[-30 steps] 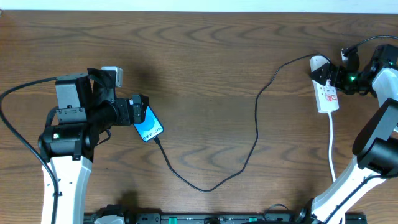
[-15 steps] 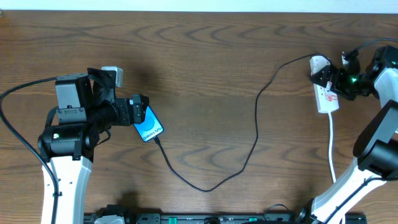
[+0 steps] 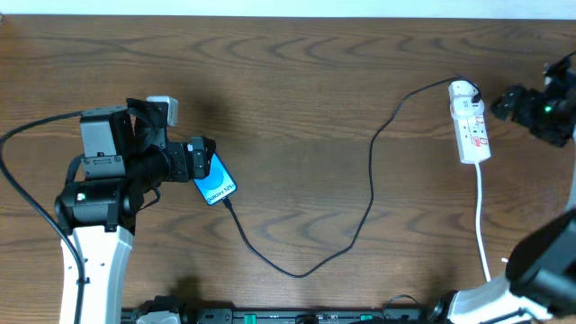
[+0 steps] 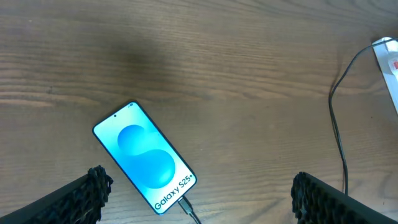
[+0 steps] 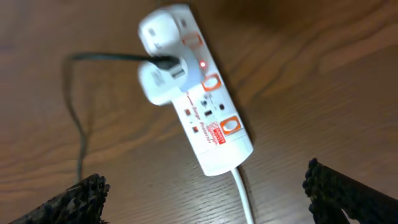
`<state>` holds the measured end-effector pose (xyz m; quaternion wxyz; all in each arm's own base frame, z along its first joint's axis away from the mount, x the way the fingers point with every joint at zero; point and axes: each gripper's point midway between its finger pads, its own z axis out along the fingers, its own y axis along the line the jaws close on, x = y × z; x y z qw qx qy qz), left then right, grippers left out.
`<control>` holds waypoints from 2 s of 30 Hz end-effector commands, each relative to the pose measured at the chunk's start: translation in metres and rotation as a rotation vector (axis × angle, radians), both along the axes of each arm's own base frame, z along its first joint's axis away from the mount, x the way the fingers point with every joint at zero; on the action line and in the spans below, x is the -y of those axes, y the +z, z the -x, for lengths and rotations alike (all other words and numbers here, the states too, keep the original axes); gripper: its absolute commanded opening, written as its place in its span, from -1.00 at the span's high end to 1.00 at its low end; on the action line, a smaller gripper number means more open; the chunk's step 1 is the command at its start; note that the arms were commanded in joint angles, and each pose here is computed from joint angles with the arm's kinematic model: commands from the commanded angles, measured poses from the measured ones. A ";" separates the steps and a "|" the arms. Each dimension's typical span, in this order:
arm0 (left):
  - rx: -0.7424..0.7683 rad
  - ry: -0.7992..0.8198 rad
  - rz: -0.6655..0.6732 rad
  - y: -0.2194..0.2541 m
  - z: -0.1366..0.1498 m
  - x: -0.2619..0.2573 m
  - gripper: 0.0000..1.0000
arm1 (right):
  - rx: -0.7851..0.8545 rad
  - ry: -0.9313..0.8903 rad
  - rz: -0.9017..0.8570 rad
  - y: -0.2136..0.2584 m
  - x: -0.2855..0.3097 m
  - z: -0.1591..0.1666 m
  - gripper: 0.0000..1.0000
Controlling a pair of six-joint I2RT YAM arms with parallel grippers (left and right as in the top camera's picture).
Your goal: Plug charger to phone and switch on socket
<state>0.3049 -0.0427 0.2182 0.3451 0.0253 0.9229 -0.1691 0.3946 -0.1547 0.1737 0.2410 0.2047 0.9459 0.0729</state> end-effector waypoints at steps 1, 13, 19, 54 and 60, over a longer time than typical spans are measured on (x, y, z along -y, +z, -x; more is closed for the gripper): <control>-0.006 -0.001 -0.015 -0.003 0.000 -0.001 -0.90 | 0.050 -0.025 0.030 0.026 -0.001 0.005 -0.98; -0.006 -0.001 -0.015 -0.003 0.000 -0.001 -0.90 | 0.071 -0.025 0.042 0.035 -0.001 0.007 -0.99; -0.006 -0.001 -0.015 -0.003 0.000 -0.001 -0.90 | 0.070 -0.025 0.042 0.035 -0.002 0.007 -0.99; 0.028 -0.001 -0.018 0.007 0.005 -0.001 -0.90 | 0.070 -0.025 0.042 0.035 -0.002 0.007 -0.98; 0.091 0.022 -0.046 0.020 0.016 -0.006 -0.90 | 0.071 -0.025 0.041 0.035 -0.002 0.007 -0.98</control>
